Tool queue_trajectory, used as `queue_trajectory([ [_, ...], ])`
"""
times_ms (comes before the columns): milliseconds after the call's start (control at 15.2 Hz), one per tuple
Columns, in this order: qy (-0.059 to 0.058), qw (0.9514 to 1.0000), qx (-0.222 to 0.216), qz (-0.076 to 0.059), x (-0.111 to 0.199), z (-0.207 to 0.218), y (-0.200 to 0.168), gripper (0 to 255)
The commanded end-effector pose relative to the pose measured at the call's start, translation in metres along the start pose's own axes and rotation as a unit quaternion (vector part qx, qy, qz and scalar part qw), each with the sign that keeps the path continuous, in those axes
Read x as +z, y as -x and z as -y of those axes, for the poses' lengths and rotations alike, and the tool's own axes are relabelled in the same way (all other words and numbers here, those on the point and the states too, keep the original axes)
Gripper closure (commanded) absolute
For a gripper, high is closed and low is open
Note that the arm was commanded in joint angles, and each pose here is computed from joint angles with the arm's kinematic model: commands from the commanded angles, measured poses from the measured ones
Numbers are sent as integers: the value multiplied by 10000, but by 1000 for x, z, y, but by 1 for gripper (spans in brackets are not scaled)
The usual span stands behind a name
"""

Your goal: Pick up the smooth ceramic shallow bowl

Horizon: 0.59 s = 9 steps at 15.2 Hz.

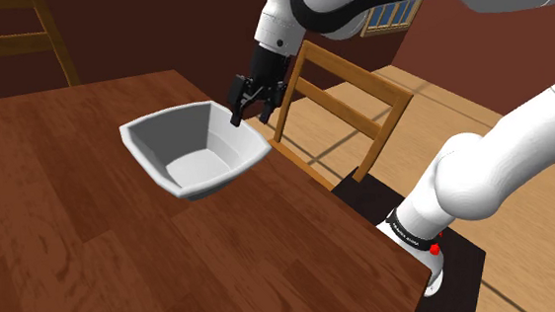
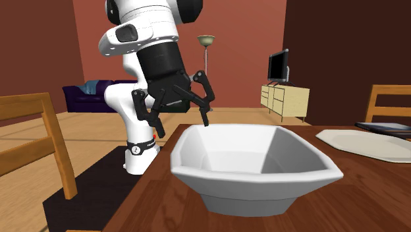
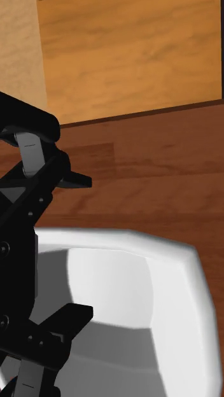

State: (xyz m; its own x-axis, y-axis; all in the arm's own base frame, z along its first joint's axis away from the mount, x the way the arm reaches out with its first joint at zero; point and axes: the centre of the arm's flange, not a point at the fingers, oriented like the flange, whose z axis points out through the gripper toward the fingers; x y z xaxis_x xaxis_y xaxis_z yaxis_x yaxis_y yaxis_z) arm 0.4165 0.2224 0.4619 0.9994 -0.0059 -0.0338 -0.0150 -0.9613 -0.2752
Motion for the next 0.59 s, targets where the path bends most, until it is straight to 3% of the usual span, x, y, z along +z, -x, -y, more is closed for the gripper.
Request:
queue_trajectory([
  [0, -1, 10000, 0, -2, 8, -3, -1, 0],
  [66, -1, 10000, 0, -2, 8, -3, -1, 0],
  [132, -2, 10000, 0, -2, 8, -2, 0, 255],
  [528, -2, 10000, 0, -2, 8, -2, 0, 255],
])
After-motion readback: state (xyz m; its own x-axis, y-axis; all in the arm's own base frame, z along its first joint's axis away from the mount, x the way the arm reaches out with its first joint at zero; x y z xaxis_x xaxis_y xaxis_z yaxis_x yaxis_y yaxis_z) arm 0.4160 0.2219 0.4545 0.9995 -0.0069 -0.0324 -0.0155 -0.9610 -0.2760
